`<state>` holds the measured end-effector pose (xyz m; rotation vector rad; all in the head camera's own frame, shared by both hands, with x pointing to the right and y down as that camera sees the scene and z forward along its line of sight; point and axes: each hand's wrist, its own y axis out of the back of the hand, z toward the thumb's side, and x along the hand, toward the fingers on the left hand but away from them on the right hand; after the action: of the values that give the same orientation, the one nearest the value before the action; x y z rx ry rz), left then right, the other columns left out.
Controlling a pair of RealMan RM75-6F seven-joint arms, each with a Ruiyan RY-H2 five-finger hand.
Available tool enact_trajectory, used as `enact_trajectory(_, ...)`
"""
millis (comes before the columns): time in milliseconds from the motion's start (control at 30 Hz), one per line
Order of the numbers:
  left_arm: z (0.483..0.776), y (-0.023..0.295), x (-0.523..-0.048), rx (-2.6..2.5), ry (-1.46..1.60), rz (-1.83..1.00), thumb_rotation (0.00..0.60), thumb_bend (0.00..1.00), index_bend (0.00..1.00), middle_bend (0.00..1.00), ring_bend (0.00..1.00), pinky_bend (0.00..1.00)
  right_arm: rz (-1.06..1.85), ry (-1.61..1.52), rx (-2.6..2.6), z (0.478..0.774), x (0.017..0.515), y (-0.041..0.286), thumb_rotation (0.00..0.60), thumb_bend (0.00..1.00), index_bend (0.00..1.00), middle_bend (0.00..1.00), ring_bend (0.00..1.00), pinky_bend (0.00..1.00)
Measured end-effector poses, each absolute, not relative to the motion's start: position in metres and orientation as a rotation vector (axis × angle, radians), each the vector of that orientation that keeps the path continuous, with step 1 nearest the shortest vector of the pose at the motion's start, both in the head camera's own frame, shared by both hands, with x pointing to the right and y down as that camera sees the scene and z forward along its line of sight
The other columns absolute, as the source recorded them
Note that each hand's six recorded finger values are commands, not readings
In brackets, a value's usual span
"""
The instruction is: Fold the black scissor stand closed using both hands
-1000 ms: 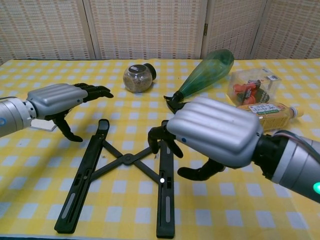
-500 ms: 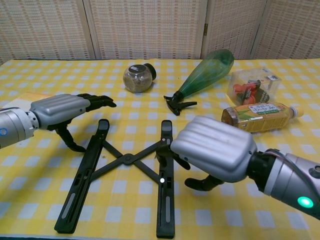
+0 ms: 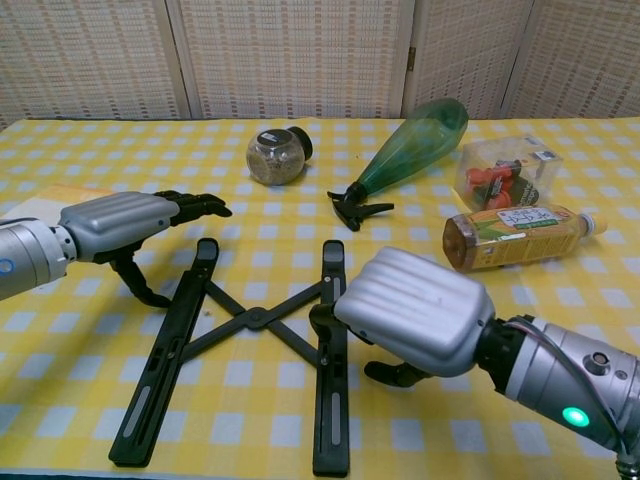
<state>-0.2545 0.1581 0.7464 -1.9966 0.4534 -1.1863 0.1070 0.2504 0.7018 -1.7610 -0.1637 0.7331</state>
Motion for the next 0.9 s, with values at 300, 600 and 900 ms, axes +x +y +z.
enact_trajectory(300, 0.748, 0.159, -0.253, -2.006, 0.451, -1.19, 0.6, 0.13, 0.0, 0.0, 0.0, 0.0, 0.731, -0.157, -1.724, 0.711, 0.102, 0.246, 0.6, 0.32, 0.42, 0.62, 0.73, 0.67)
enact_trajectory(600, 0.748, 0.16, -0.252, -2.024, 0.455, -1.193, 0.6, 0.13, 0.0, 0.0, 0.0, 0.0, 0.715, -0.146, -1.685, 0.718, 0.094, 0.244, 0.6, 0.32, 0.42, 0.62, 0.73, 0.67)
enact_trajectory(900, 0.748, 0.163, -0.249, -2.057, 0.457, -1.194, 0.6, 0.13, 0.0, 0.0, 0.0, 0.0, 0.664, -0.138, -1.647, 0.719, 0.079, 0.25, 0.6, 0.32, 0.42, 0.62, 0.73, 0.67)
